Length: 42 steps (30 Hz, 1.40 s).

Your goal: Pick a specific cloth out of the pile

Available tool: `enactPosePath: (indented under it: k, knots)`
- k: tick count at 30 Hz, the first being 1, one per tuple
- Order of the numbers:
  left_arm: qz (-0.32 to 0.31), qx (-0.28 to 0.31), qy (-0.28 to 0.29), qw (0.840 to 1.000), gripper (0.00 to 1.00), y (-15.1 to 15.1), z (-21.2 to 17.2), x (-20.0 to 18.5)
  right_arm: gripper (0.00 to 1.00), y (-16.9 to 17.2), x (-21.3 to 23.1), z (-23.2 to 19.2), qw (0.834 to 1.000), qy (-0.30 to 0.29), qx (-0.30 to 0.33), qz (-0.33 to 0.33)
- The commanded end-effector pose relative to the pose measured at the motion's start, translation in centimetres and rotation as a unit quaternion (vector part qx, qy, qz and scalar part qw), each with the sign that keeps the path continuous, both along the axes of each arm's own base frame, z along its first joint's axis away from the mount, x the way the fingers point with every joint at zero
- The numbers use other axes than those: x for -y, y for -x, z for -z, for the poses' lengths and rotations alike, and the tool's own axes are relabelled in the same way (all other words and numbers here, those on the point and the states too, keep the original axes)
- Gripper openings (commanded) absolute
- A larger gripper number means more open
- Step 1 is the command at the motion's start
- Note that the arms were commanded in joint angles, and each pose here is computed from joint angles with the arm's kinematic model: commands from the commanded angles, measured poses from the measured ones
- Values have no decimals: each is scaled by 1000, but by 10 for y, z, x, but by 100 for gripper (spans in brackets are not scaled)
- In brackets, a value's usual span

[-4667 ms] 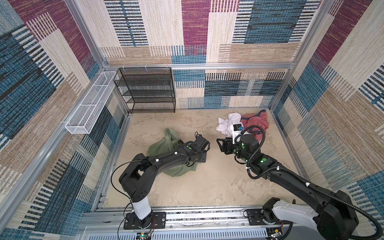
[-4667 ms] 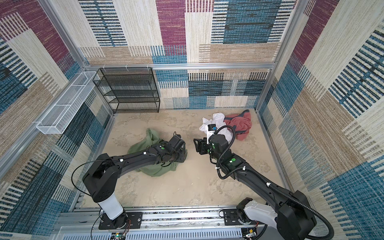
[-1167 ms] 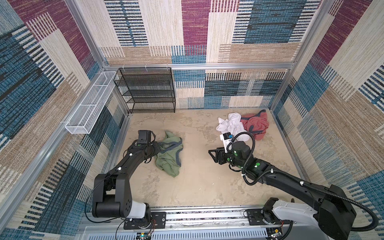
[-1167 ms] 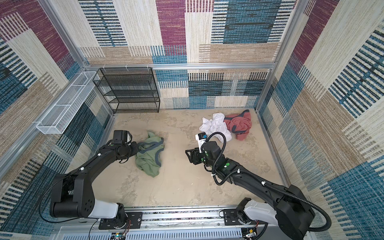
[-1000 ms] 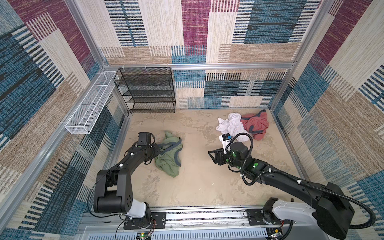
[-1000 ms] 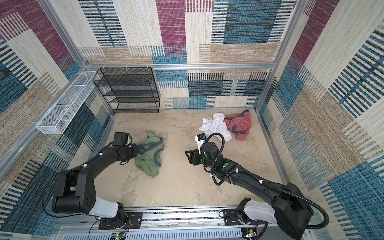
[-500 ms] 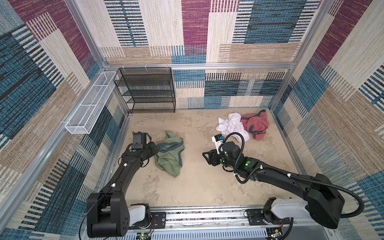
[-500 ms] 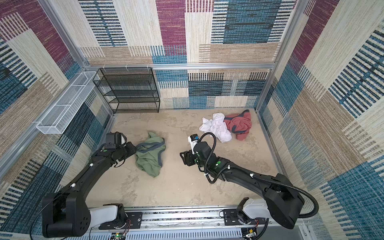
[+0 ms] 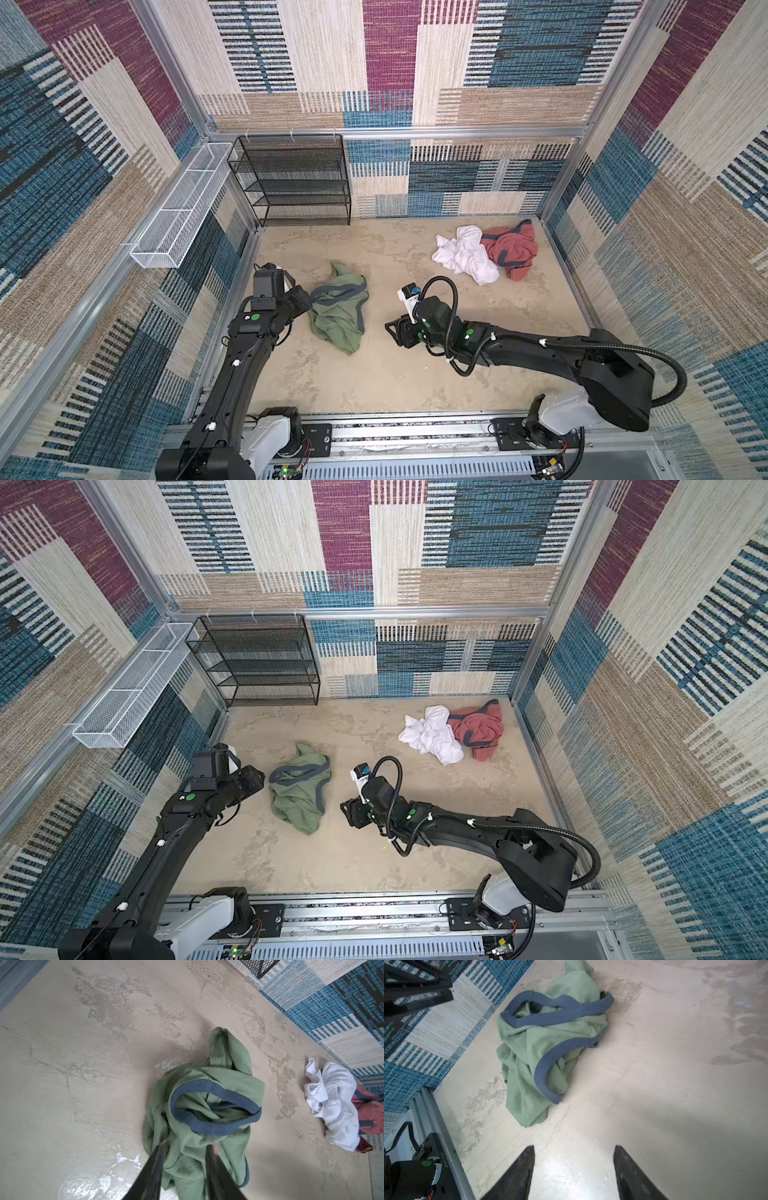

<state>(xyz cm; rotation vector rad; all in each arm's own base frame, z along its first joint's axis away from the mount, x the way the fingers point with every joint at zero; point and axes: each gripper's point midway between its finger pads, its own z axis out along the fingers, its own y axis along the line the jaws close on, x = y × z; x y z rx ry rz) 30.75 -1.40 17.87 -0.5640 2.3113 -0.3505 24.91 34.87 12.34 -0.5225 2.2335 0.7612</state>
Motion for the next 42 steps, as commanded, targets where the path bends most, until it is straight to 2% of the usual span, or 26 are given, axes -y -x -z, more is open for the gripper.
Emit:
enactPosePath:
  k: [1,11,15,28,31,32,36,37,42]
  knots:
    - [16,-14,6,1000,37,12,5,5,63,-6,-21,-7,1000,-18,17,-2]
    - [28,-19,23,999,37,11,8,12,62,19,-92,29,997,28,10,-67]
    - [34,-14,26,999,37,10,5,14,57,31,-111,42,996,42,4,-82]
    - [46,-2,40,998,37,14,-1,21,53,21,-130,74,995,78,-6,-60]
    - [49,6,46,998,37,15,-5,23,46,16,-134,85,994,96,-5,-50]
    - [49,8,46,998,38,16,-6,23,41,13,-134,89,993,106,-5,-43]
    - [51,11,43,998,37,16,-13,23,6,8,-129,94,993,117,-3,-18]
    - [52,9,41,998,37,17,-15,23,0,8,-129,91,994,110,-1,-17]
    - [48,15,36,998,37,20,-21,20,0,12,-134,64,996,82,5,-35]
